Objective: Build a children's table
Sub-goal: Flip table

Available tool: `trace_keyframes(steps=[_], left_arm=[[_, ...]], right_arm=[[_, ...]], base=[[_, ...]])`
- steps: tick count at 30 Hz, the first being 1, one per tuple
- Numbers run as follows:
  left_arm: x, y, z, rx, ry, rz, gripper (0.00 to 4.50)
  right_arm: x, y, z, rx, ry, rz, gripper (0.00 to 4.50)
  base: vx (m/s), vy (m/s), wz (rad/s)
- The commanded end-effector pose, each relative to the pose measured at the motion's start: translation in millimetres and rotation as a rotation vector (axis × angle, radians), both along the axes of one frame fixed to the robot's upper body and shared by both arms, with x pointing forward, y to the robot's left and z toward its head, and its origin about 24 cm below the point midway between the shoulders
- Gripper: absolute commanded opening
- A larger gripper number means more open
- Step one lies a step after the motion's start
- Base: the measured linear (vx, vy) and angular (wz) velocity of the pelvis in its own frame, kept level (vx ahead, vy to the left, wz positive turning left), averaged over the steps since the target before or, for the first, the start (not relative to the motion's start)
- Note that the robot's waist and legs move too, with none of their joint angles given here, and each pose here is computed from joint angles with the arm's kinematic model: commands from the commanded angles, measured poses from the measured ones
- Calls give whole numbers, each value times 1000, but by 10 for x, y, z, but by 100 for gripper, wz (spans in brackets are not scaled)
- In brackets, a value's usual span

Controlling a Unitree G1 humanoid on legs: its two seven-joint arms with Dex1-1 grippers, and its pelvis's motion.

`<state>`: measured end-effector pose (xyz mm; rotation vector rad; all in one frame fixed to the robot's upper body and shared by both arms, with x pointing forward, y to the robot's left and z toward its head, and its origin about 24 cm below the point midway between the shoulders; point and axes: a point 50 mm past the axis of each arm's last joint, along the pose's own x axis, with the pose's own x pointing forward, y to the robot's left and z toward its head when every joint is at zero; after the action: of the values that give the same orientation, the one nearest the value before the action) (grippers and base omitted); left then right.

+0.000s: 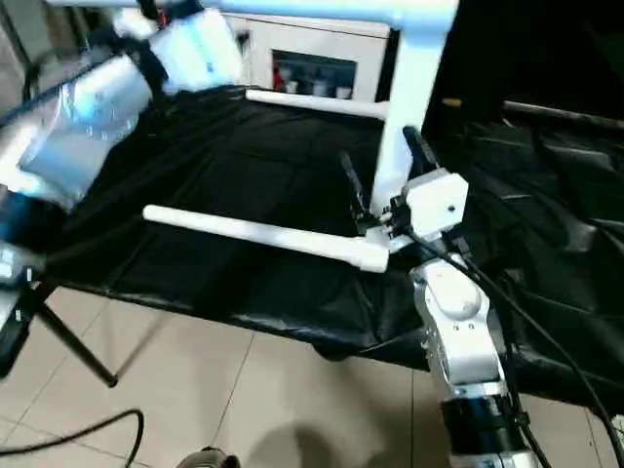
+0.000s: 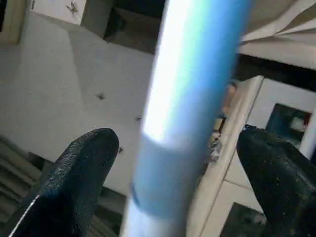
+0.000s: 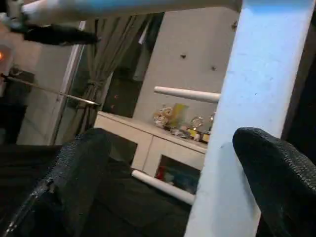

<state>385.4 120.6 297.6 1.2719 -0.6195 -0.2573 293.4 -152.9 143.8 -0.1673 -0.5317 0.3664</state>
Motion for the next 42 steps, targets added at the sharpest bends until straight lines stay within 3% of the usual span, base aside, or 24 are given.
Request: trace_keyframes(steps=[1,6,12,30,37,42], left_arm=[[38,-2,25,15,-5,17,450],[69,24,66,5,-3,26,450],[121,58,71,-59,49,28,395],[176,44,54,-56,147,15,256],[215,55,31,-95,306,20,214],[254,98,-7,-256,452,23,206]], right_arm=[[-46,13,60,-3,-29,35,443],[-67,98,-1,-15,40,141,443],[-103,284,-67,-40,150,330,450],[-127,414,1,-71,166,428,450],[-137,434,50,-32,168,463,450],[-128,422,52,-7,181,472,450]], base=[[0,0,0],[0,0,0],[0,0,0],[0,0,0],[0,0,0],[0,0,0]])
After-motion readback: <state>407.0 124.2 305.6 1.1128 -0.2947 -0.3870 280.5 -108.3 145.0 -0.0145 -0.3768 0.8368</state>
